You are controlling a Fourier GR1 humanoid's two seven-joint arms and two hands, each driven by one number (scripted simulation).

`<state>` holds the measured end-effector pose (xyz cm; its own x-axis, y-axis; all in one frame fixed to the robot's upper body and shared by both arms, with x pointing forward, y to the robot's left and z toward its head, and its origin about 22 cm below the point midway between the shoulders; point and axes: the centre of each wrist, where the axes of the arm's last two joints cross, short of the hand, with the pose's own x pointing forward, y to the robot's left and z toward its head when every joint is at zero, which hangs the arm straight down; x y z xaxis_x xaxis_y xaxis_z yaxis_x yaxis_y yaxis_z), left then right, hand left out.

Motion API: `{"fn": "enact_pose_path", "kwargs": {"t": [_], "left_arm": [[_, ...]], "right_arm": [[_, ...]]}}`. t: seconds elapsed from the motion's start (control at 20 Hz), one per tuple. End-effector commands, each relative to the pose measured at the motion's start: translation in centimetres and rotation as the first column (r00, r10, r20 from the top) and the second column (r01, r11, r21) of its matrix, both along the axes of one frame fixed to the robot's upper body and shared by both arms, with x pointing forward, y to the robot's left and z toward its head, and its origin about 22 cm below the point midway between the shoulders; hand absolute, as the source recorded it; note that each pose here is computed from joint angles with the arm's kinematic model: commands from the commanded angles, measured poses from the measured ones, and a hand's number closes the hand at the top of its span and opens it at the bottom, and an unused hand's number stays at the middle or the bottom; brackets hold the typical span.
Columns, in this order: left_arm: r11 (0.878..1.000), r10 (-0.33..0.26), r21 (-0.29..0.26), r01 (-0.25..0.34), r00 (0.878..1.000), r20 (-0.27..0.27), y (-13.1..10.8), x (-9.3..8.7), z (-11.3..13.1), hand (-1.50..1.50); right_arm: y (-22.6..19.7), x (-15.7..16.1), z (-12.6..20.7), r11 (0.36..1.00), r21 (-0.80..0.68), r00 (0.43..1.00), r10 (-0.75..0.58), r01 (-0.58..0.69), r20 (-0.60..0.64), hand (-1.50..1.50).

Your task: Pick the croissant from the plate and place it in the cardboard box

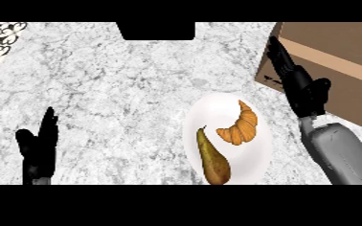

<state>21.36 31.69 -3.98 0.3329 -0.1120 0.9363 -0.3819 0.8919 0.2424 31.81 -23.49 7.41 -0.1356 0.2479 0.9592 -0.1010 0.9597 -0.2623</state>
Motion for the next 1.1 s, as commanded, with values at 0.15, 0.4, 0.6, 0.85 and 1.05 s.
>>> {"fn": "enact_pose_path", "kwargs": {"t": [0.15, 0.4, 0.6, 0.85, 1.05], "left_arm": [[0.94, -0.313, 0.213, 0.268, 0.925, 0.215, -0.6, 3.5, 6.0, 0.0], [0.834, -0.54, 0.29, 0.47, 0.804, 0.249, -2.2, 4.4, 8.0, 0.0], [0.789, -0.605, 0.316, 0.527, 0.757, 0.249, -1.8, 4.6, 9.3, 0.0], [0.751, -0.655, 0.32, 0.577, 0.714, 0.247, -1.9, 5.1, 10.0, 0.0], [0.734, -0.676, 0.317, 0.601, 0.689, 0.26, -3.3, 6.0, 10.7, 0.0]], "right_arm": [[-3.1, -0.7, 5.2, 0.941, -0.028, 0.908, -0.317, 0.338, 0.274, -1.5], [-7.3, -3.3, 3.3, 0.791, -0.241, 0.822, -0.503, 0.562, 0.265, -1.5], [-6.0, -7.6, 3.3, 0.759, -0.316, 0.813, -0.463, 0.569, 0.352, -1.5], [-5.4, -11.4, 3.5, 0.667, -0.564, 0.873, -0.338, 0.486, 0.353, -1.5], [-3.4, -12.5, 4.8, 0.593, -0.692, 0.903, -0.368, 0.41, 0.22, -1.5]]}}
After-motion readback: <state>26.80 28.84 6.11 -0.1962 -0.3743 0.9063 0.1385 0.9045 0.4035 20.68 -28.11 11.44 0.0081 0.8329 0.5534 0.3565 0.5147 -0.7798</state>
